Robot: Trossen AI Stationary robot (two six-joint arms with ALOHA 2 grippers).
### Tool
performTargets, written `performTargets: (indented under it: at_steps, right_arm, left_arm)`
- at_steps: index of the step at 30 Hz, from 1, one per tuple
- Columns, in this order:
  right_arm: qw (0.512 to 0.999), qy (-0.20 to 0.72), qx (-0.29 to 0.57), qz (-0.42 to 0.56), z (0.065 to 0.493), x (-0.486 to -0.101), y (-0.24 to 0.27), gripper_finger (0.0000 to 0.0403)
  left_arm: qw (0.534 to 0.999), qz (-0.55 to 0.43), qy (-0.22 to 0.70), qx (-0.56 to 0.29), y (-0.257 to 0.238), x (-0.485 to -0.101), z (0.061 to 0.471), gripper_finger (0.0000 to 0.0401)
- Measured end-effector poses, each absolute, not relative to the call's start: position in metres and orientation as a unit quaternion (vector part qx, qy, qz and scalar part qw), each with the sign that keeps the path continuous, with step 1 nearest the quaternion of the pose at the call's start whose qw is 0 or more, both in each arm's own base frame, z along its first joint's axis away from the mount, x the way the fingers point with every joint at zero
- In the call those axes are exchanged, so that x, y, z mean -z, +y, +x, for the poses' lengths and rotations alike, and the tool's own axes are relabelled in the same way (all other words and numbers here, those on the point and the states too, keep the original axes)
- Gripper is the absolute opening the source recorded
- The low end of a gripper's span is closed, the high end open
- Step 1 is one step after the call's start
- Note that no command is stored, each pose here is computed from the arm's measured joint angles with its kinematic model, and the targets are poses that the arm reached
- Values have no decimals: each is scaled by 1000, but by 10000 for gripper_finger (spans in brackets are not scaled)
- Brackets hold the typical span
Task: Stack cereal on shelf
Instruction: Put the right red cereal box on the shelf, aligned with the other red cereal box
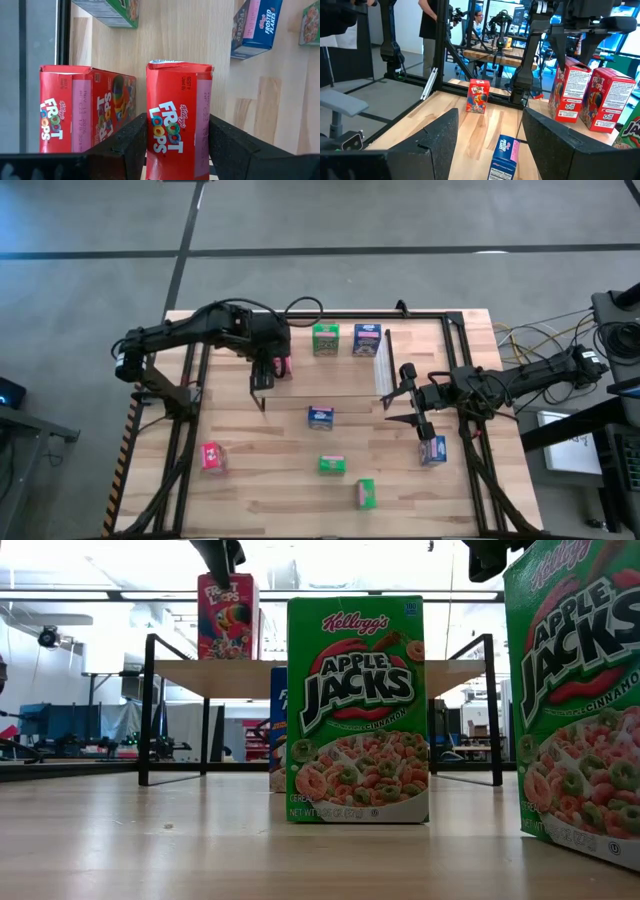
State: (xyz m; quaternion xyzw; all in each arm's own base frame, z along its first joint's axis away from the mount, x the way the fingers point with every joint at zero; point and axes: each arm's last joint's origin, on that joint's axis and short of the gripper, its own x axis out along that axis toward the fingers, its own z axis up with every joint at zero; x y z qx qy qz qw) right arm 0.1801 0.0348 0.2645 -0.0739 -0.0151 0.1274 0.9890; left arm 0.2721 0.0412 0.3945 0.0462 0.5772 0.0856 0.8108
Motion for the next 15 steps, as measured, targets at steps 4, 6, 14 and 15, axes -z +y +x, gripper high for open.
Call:
performTargets:
  at_steps: [4, 6, 14, 15]
  right_arm:
    - [989, -15, -127, -74, 180, -264, 35, 210]
    - [989, -15, -127, -74, 180, -264, 35, 210]
    - [989, -15, -127, -74, 180, -264, 35, 210]
    - [989, -15, -127, -74, 180, -264, 35, 210]
  left_arm:
    - [811, 46, 577, -86, 41, -394, 272, 169]
    - [811, 46, 577, -86, 42, -394, 272, 169]
    - [809, 50, 577, -102, 42, -394, 272, 169]
    - [808, 53, 578, -107, 43, -394, 272, 169]
